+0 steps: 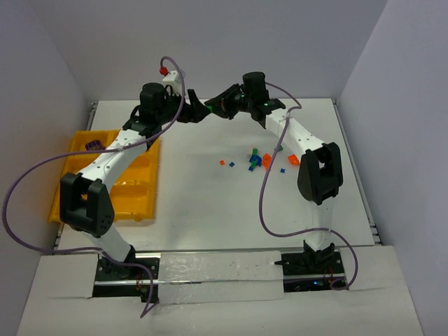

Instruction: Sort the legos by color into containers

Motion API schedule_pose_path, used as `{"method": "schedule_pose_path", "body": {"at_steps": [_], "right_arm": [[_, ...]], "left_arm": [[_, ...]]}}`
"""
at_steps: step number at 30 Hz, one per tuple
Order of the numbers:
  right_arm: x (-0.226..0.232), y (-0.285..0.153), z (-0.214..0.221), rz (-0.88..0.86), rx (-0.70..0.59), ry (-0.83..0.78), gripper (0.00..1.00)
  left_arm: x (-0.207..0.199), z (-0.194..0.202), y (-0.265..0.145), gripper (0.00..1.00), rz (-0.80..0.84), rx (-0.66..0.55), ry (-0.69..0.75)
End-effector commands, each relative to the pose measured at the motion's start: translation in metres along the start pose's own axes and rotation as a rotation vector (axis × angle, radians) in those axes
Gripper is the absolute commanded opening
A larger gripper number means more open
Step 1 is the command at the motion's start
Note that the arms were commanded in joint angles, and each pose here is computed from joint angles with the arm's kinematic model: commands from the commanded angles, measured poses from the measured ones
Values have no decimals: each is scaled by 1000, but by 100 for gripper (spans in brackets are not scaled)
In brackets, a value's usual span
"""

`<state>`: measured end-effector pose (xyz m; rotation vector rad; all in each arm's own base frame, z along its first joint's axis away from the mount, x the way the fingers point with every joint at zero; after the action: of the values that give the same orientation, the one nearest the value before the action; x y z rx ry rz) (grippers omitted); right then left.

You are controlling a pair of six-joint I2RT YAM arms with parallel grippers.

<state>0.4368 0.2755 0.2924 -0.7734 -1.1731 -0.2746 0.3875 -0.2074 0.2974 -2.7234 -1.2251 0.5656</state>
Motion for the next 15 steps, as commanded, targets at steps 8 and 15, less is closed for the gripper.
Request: {"method": "schedule_pose_path", "body": {"at_steps": [8,15], "right_arm": [[32,-22,15,-130,54,-30,0],[30,-22,15,-122,58,-22,0]], "left_arm": [[-9,-24,18,73,27,-75,31],[-1,-24,27,64,-24,-71,32]]}}
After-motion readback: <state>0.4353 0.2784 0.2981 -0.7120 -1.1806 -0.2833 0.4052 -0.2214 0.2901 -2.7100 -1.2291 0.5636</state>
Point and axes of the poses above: each gripper's point midway between its finger pads, its own y axis out along the fingers, its own x axis along the line the jaws close on, z = x × y, the point moved 8 cm from there along -y, back along the fingers, and after that the axes turned 9 degrees about y, right-handed, at the moved point
